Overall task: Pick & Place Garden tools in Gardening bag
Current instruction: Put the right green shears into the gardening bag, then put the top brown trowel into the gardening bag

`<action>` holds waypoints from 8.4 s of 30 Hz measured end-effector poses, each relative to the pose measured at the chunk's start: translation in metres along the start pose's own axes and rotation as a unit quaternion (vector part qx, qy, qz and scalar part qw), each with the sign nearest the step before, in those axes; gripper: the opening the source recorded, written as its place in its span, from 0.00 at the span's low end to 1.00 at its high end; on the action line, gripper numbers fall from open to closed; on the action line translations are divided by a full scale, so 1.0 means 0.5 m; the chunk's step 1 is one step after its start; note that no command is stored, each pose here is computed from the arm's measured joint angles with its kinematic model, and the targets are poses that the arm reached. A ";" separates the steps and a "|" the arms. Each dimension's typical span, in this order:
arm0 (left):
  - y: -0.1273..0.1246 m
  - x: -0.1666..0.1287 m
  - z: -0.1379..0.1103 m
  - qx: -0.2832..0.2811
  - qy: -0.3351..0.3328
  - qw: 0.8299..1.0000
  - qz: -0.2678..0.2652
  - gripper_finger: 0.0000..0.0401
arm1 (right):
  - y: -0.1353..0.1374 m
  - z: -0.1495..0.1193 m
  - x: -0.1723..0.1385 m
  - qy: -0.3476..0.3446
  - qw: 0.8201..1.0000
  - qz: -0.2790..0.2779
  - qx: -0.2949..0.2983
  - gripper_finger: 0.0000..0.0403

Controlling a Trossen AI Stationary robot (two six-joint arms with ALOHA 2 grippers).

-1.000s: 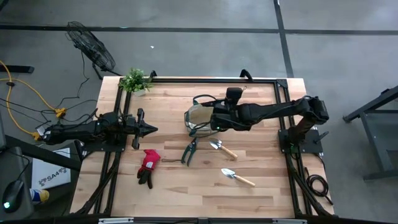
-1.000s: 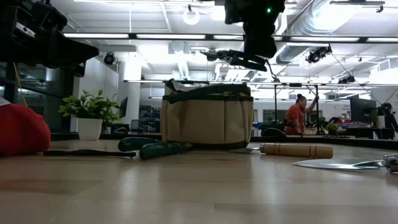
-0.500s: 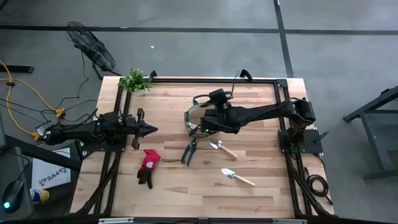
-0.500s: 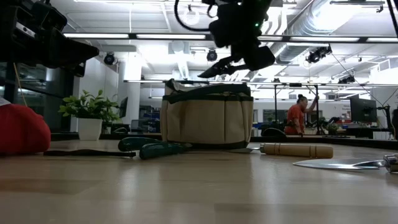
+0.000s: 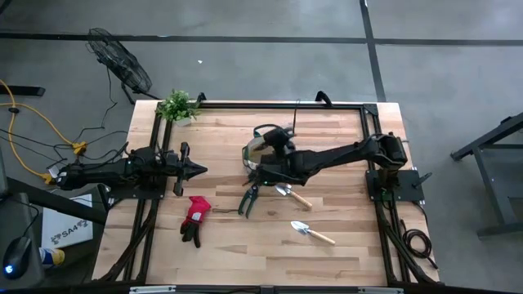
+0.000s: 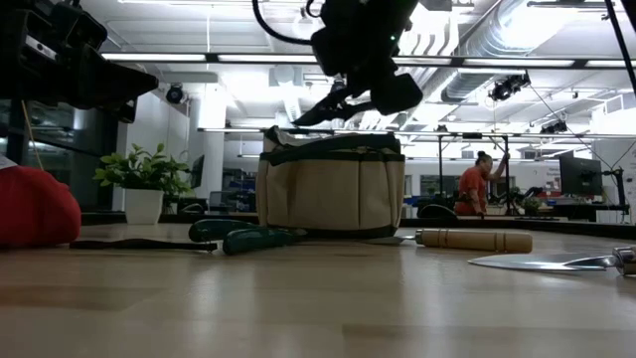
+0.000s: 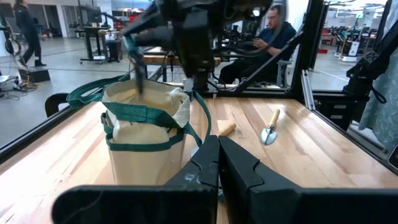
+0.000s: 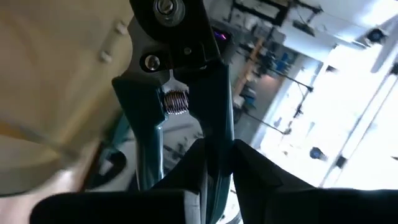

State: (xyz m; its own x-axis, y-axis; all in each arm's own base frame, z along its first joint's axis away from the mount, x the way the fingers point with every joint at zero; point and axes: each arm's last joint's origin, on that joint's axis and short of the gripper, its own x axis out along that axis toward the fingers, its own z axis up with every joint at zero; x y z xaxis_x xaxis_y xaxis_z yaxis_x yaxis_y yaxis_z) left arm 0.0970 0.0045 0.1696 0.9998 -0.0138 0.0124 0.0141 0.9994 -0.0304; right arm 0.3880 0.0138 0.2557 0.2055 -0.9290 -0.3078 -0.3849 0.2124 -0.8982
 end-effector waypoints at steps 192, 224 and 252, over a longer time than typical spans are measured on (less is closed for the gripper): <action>0.000 0.000 0.000 0.000 0.000 1.000 0.000 0.00 | 0.191 -0.100 -0.115 0.097 0.653 0.574 0.484 0.43; 0.000 0.000 0.000 0.000 0.000 1.000 0.000 0.00 | 0.266 -0.035 -0.087 0.141 0.668 0.542 0.490 0.43; 0.000 0.000 0.000 0.000 0.000 1.000 0.000 0.00 | 0.310 -0.043 -0.075 0.123 0.680 0.554 0.465 0.43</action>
State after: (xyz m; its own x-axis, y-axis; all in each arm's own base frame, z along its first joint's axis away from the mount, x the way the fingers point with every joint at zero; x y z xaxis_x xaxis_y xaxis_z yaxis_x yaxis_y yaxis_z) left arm 0.0970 0.0045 0.1698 0.9998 -0.0145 0.0131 0.0149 0.9994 -0.0301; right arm 0.3014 0.0750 0.1346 0.0520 -0.0421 -0.9978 0.5777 0.8162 -0.0043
